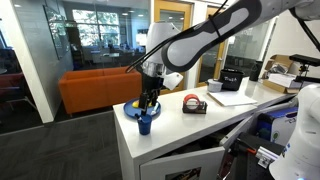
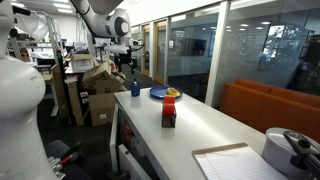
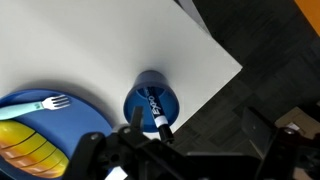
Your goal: Pick the marker from the cup and put it on the table
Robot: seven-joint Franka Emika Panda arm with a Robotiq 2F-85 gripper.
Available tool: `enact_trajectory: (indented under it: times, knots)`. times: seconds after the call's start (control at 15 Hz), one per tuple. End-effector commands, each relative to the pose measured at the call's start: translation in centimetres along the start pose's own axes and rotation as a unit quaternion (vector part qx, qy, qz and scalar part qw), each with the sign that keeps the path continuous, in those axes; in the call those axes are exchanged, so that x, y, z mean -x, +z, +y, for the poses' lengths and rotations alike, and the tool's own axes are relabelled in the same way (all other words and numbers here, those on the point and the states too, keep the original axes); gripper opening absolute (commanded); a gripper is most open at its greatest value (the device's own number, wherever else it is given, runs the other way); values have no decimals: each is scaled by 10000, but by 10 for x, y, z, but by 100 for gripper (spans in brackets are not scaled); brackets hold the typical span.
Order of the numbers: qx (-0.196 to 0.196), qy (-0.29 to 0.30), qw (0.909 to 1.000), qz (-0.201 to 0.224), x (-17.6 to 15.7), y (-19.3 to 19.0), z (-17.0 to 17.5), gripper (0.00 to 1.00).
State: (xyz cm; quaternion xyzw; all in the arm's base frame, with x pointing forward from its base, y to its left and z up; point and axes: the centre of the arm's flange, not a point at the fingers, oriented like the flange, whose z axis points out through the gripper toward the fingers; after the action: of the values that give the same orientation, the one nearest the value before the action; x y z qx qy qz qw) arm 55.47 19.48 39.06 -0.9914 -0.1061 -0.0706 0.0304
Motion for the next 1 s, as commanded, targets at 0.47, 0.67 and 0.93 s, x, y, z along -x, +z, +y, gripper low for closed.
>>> enact_trajectory:
  times: [0.47, 0.67, 0.93]
  knots:
    - [142, -367, 9984, 417, -45, 16, -6, 100]
    - [249, -349, 9982, 418, -61, 29, 1, 100]
    - [254, -320, 9985, 359, -54, 32, 9, 100]
